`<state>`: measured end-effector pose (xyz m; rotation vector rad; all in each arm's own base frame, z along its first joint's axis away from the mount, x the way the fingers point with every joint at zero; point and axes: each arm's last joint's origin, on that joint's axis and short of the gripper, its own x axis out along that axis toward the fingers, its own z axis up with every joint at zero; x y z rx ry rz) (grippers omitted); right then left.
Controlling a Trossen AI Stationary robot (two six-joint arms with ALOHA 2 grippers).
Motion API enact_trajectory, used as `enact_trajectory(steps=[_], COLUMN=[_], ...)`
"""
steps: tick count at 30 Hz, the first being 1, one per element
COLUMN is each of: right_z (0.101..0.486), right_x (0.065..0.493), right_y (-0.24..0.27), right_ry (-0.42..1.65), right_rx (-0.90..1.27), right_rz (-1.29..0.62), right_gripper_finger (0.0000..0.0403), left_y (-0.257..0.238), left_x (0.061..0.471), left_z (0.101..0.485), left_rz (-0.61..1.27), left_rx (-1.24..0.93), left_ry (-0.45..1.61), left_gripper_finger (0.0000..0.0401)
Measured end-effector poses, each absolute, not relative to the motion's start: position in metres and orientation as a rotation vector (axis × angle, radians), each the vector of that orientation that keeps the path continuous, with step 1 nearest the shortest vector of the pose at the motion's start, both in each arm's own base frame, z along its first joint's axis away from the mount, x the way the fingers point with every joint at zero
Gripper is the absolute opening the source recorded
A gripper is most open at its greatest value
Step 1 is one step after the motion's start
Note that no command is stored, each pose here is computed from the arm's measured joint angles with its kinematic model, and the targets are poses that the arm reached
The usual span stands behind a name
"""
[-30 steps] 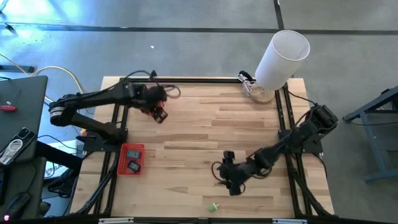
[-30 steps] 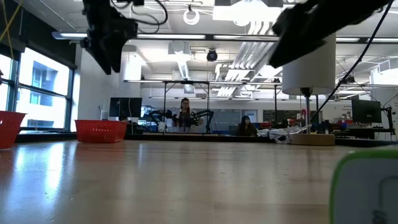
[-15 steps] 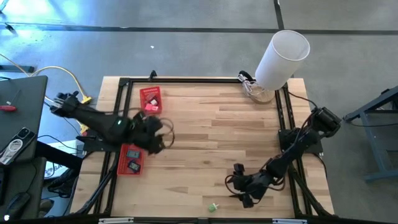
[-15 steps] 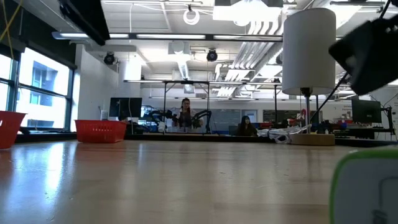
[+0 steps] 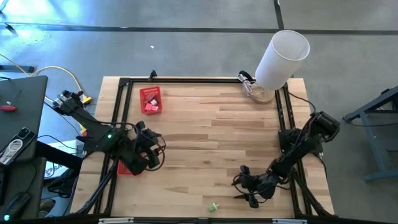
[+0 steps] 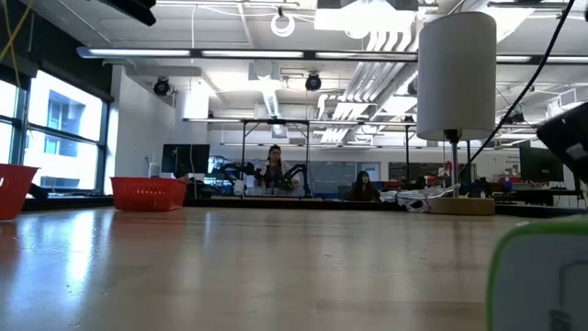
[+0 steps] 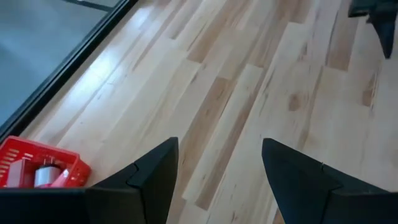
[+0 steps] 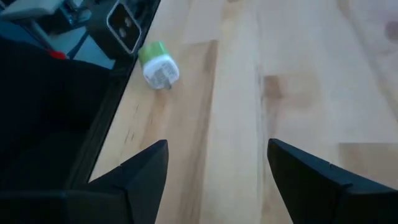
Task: Pick & Place Office items
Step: Put the green adaptor into the top red bin
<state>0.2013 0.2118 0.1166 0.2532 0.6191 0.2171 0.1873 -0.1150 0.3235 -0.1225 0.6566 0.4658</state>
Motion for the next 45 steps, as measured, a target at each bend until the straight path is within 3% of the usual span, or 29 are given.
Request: enact_trajectory(steps=[10,18,36,45], right_z=[0.070,0.047,0.051,0.052], right_x=[0.197,0.192,0.213,0.232], right_y=[0.239,0.241,0.244,0.232], right_ry=[0.522,0.481,0.430,0.441], right_rx=[0.266,0.184,-0.020,0.003], right_rz=[0.301,0.249,0.266,0.275], right_gripper_finger=[0.0262,0.0262,0.0262,0.0262], left_y=[-0.125,-0.145,-0.151,-0.143], left_x=[0.206,0.234,0.239,0.243], left_z=[0.315,0.319,0.321,0.321], left_rz=[0.473,0.293,0.224,0.254], left_rx=[-0.178,-0.181,-0.207,-0.208], left_ry=[0.623,0.527,0.510,0.507], left_gripper_finger=[0.0222,0.0222,0.0222,0.0222])
